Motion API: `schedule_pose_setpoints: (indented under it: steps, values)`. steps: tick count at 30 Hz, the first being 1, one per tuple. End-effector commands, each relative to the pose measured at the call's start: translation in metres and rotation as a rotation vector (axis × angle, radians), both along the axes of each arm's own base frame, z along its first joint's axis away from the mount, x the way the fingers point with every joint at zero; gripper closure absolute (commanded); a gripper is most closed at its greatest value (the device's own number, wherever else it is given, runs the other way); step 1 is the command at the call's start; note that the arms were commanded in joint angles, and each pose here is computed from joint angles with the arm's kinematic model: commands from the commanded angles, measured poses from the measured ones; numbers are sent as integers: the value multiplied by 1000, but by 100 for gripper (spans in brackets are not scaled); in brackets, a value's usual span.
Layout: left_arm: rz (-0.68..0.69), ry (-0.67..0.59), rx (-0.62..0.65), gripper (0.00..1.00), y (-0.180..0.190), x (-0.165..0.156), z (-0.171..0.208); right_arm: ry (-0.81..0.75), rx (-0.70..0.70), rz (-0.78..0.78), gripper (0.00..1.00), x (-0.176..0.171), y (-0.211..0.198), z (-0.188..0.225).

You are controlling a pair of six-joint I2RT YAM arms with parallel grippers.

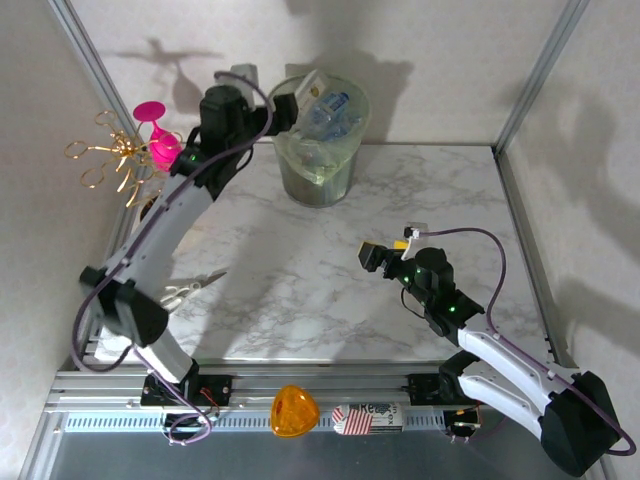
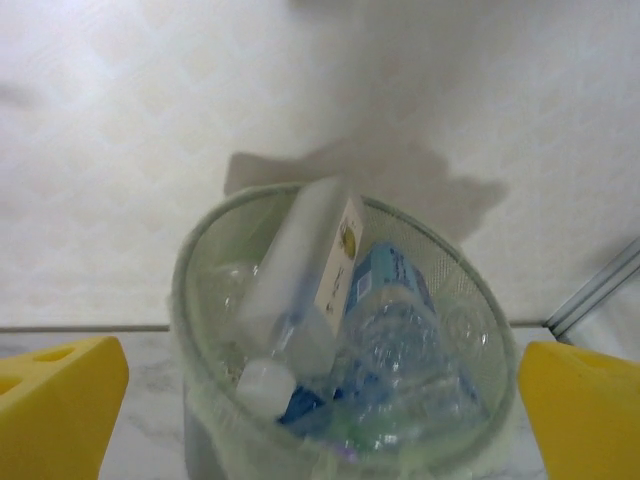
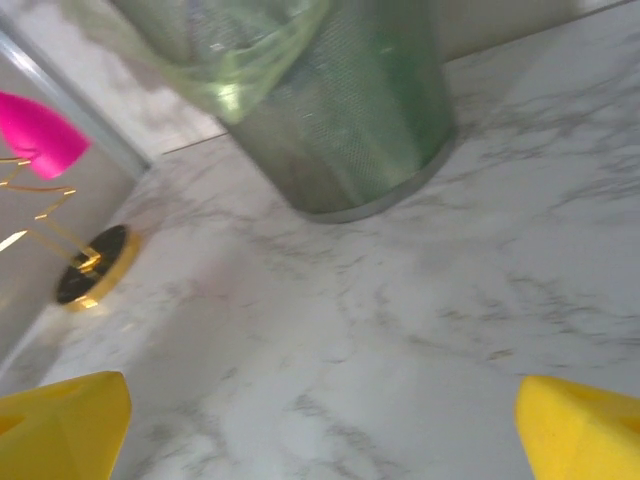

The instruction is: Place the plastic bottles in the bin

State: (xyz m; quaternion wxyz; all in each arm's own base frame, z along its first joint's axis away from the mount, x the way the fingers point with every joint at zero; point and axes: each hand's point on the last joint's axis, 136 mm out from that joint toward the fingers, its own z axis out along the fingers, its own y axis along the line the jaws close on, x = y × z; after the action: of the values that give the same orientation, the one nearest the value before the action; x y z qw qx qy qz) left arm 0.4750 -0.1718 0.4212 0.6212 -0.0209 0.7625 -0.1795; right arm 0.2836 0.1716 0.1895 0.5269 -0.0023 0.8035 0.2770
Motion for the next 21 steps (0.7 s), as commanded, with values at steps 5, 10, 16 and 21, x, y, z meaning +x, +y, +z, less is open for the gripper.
schedule_pose_setpoints:
  steps: [5,10,16,21]
  values:
    - [200,-45,-67,0,65,-73,-45,-116,-329,-247,1,24,-61,-20]
    - [415,48,111,0,122,-117,-131,-181,-456,-314,1,45,-91,-24]
    - [666,62,174,0,174,-153,-194,-200,-477,-392,1,74,-122,-25]
    - [781,13,144,0,192,-162,-220,-196,-485,-403,1,95,-138,-45]
